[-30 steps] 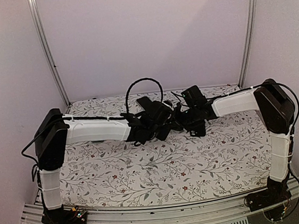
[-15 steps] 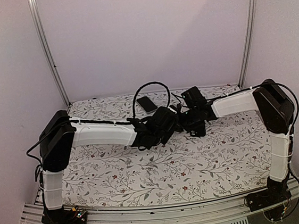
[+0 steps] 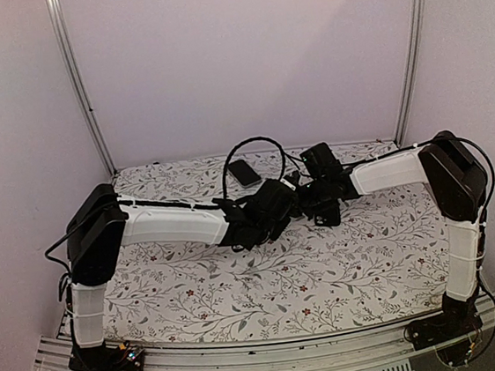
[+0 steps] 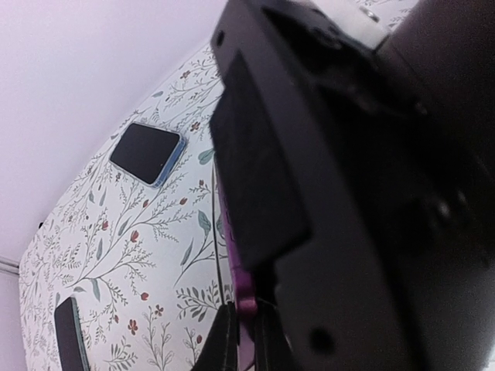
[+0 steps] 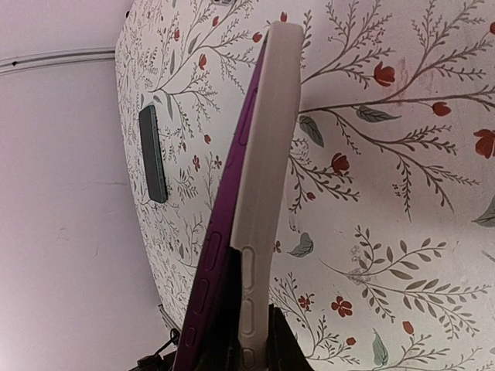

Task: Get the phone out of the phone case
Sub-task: Remove the phone from the phone case.

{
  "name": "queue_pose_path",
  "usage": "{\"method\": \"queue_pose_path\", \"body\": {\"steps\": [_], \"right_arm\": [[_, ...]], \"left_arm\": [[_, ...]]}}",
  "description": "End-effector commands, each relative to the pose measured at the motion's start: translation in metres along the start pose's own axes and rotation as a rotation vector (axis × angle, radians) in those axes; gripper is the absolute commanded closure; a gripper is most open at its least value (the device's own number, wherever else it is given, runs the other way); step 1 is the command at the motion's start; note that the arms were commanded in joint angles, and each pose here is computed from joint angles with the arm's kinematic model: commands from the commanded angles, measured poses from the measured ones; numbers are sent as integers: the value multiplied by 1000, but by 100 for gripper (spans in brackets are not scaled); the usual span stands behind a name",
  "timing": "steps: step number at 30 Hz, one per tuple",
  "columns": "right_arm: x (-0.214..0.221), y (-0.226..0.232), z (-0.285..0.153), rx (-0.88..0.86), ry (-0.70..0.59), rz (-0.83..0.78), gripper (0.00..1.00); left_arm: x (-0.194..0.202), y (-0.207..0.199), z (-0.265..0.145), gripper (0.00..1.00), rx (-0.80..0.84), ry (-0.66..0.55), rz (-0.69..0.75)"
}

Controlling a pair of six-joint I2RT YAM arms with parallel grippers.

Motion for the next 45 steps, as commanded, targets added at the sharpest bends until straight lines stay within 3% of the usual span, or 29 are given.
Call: {"method": "queue_pose_path", "body": {"steps": [1,25,45], "right_arm": [[26,49,-16,-182,107,-117,100],[17,24,-11,-91,16,-123,100],[-8,4,-27,-47,-72,-135,100]], "left_arm": [[27,-9,16,100,-2,78,32],[-20,73,-53,100,0,-130,-266],[-20,109,-76,100,21,-189,-400]]}}
Point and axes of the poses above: each gripper's point midway between its finger pads, its own z axis out along the fingers, its own y axis along the line the jaws close on, x = y × z, the point moved 7 cm from there along -z, back along the fingers, and after that the axes turned 14 degrees about z, right-handed, at the moved point
